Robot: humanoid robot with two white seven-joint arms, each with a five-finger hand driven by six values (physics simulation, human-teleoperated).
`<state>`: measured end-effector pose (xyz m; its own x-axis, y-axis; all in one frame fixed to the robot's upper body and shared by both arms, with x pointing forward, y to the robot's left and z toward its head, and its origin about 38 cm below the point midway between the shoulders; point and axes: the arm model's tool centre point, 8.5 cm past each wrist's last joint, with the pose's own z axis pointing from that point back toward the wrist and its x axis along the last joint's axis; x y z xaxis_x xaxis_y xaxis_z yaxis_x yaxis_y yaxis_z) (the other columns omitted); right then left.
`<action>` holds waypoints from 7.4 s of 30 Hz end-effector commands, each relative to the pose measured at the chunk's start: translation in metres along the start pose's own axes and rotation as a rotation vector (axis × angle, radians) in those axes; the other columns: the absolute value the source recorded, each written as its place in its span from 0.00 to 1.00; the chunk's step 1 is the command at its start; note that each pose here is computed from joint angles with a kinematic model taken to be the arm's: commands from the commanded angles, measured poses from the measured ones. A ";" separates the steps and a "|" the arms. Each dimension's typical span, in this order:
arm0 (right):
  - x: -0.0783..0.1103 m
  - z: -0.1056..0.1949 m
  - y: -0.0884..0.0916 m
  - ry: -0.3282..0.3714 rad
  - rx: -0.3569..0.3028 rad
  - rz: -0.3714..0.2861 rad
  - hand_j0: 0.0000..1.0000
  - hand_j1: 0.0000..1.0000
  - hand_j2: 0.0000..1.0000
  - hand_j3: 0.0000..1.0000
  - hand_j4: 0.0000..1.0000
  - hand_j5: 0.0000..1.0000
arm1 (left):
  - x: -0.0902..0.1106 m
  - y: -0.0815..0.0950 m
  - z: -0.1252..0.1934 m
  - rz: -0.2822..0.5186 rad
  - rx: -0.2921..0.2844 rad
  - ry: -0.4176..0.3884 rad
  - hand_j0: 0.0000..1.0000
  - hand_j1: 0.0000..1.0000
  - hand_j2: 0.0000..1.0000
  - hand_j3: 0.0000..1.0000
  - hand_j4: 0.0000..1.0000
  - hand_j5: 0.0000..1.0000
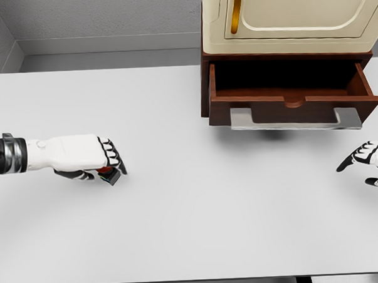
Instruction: Put the switch into the drawer with left arm, and close the drawer with right arm
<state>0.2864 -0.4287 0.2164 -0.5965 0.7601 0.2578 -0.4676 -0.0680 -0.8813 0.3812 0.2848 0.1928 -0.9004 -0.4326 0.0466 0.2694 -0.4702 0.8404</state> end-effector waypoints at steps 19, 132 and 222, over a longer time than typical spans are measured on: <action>0.000 0.007 -0.008 -0.006 -0.054 -0.032 0.67 0.67 0.67 0.67 0.67 0.67 | -0.002 0.001 0.001 0.000 0.000 0.006 0.42 0.42 0.42 0.42 0.42 0.42; 0.001 0.009 -0.025 -0.022 -0.055 -0.013 0.56 0.56 0.56 0.56 0.56 0.56 | 0.088 0.301 -0.135 -0.186 0.471 -0.448 1.00 1.00 1.00 1.00 1.00 1.00; -0.023 -0.065 -0.068 -0.103 -0.089 0.002 0.61 0.61 0.61 0.61 0.61 0.61 | -0.008 0.105 -0.011 0.021 0.199 -0.101 1.00 1.00 1.00 1.00 1.00 1.00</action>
<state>0.3734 -0.3974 0.2480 -0.6728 0.6844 0.2808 -0.4002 -0.0174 -0.9163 0.4206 0.2303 0.2745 -0.9289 -0.3549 0.1053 0.2208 -0.3027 0.9272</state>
